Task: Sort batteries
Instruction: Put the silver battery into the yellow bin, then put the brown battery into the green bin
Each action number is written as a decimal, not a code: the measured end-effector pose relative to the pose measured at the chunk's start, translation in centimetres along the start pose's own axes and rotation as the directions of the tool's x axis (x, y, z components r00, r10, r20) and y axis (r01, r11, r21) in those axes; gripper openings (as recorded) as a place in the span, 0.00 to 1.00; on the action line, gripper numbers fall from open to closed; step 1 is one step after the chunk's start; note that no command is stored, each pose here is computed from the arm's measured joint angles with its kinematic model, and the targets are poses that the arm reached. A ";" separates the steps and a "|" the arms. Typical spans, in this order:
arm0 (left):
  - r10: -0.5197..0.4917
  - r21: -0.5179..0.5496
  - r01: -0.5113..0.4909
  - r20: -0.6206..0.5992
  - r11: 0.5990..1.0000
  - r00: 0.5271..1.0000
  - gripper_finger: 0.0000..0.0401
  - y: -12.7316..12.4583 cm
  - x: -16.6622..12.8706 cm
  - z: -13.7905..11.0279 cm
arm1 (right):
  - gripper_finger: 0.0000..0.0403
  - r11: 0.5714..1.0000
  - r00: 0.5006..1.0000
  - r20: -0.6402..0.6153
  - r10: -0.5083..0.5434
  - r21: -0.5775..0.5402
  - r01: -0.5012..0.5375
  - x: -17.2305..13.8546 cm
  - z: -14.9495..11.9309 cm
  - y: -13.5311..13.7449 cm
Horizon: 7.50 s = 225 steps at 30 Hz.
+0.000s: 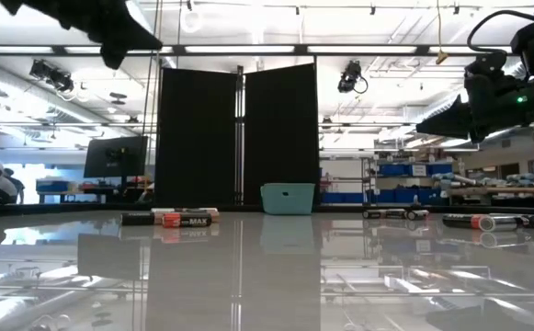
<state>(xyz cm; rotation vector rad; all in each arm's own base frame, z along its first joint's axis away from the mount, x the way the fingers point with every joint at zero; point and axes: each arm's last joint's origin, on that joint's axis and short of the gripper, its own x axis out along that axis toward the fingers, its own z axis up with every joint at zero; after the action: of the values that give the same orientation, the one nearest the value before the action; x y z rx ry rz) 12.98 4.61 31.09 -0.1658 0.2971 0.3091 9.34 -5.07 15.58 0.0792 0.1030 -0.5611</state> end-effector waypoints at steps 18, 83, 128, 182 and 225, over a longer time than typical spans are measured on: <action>0.079 -0.147 -0.179 -0.514 0.973 0.854 0.03 0.9 8.4 -3.5 | 0.10 1.000 1.000 0.000 0.000 0.000 0.000 0.0 0.0 0.0; 0.146 0.094 -0.122 -0.824 0.988 0.548 0.11 1.1 14.6 -10.2 | 0.10 1.000 1.000 0.000 0.000 0.000 0.000 0.0 0.0 0.0; 0.104 -0.263 -0.687 -0.890 0.677 0.443 0.11 -22.2 -5.0 -14.8 | 0.10 1.000 1.000 0.001 0.000 0.000 0.000 0.0 0.0 0.0; 0.177 -0.148 -0.646 -0.895 0.749 0.410 0.46 -22.3 -4.3 -14.1 | 0.10 1.000 1.000 0.001 0.000 0.000 0.000 0.0 0.0 0.0; 0.043 -0.046 -0.106 -0.705 0.993 0.708 0.01 -10.8 12.1 -7.4 | 0.10 1.000 1.000 0.000 0.000 0.000 0.000 0.0 0.0 0.0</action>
<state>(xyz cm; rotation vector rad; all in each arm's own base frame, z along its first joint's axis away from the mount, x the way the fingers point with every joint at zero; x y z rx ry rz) 25.56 -3.71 21.53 -0.3574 1.0657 0.3297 9.38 -5.09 15.60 0.0793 0.1025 -0.5611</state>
